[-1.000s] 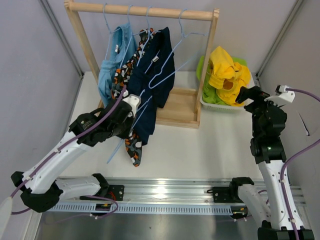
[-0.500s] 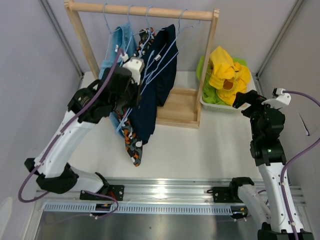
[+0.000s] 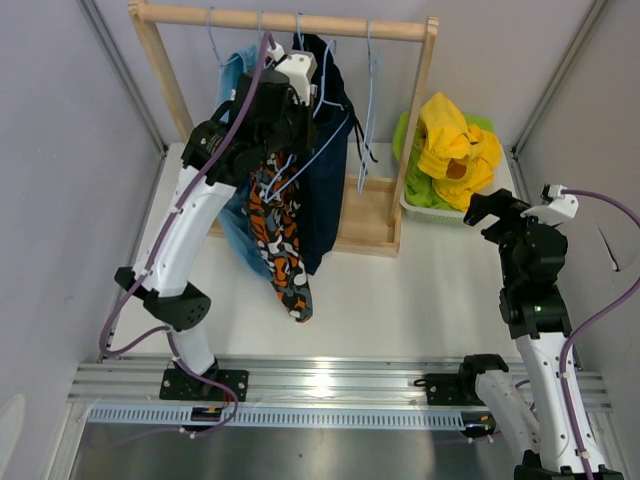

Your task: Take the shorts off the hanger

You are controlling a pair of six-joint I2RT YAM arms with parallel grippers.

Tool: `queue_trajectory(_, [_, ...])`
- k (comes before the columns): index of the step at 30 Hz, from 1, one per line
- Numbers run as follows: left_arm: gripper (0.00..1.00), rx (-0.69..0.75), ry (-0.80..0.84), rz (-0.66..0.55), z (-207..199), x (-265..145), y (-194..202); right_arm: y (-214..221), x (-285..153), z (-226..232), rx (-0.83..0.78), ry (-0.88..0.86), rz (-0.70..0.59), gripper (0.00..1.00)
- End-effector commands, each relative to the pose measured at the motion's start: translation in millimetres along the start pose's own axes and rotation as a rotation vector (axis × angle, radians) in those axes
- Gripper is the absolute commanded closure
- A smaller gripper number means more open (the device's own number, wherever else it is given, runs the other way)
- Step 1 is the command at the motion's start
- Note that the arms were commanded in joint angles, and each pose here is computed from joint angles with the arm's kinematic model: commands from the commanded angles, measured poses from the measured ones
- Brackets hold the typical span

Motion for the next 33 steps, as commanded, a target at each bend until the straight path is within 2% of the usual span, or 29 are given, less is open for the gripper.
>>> queue_trajectory(1, [1.0,-0.056,0.094,-0.145,-17.5,3.8,-40.7,-4.8,-3.4,3.0,-0.015,-0.019,-0.023,0.01])
queue_trajectory(4, [1.0,-0.086,0.135,-0.136,-26.0,3.0,-40.1,-2.8,-3.0,4.5,-0.018,-0.025,-0.024,0.0])
queue_trajectory(8, [1.0,-0.073,0.271,-0.092,-54.3,-28.7,-30.0,-1.2,-1.0,4.4,-0.017,-0.024,-0.022,0.01])
queue_trajectory(12, [1.0,-0.027,0.339,0.054,-69.4,-48.2,15.8,-0.9,-1.3,4.8,-0.015,-0.025,-0.022,0.0])
queue_trajectory(17, [1.0,-0.02,0.312,0.103,-63.6,-71.7,33.0,-0.8,-1.0,5.3,-0.012,-0.027,-0.022,0.01])
queue_trajectory(21, [1.0,-0.039,0.283,0.089,-57.8,-88.5,25.8,-2.8,-3.2,4.3,-0.014,-0.022,-0.023,0.01])
queue_trajectory(26, [1.0,-0.03,0.249,0.154,-53.7,-95.0,50.8,-4.3,-7.8,3.3,-0.015,-0.021,-0.024,0.0])
queue_trajectory(33, [1.0,-0.039,0.1,-0.022,-27.9,-88.8,23.5,-1.4,-7.6,4.0,-0.007,-0.023,-0.019,0.01])
Point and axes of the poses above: each gripper's point midway between its finger pads, its own x axis out along the fingers, its own z axis along the line the jaws close on, y = z × x, the point moved 1 cm from there along -x, back along the fingers, and after that the axes turned 12 degrees about -x, right-handed, at the moved point
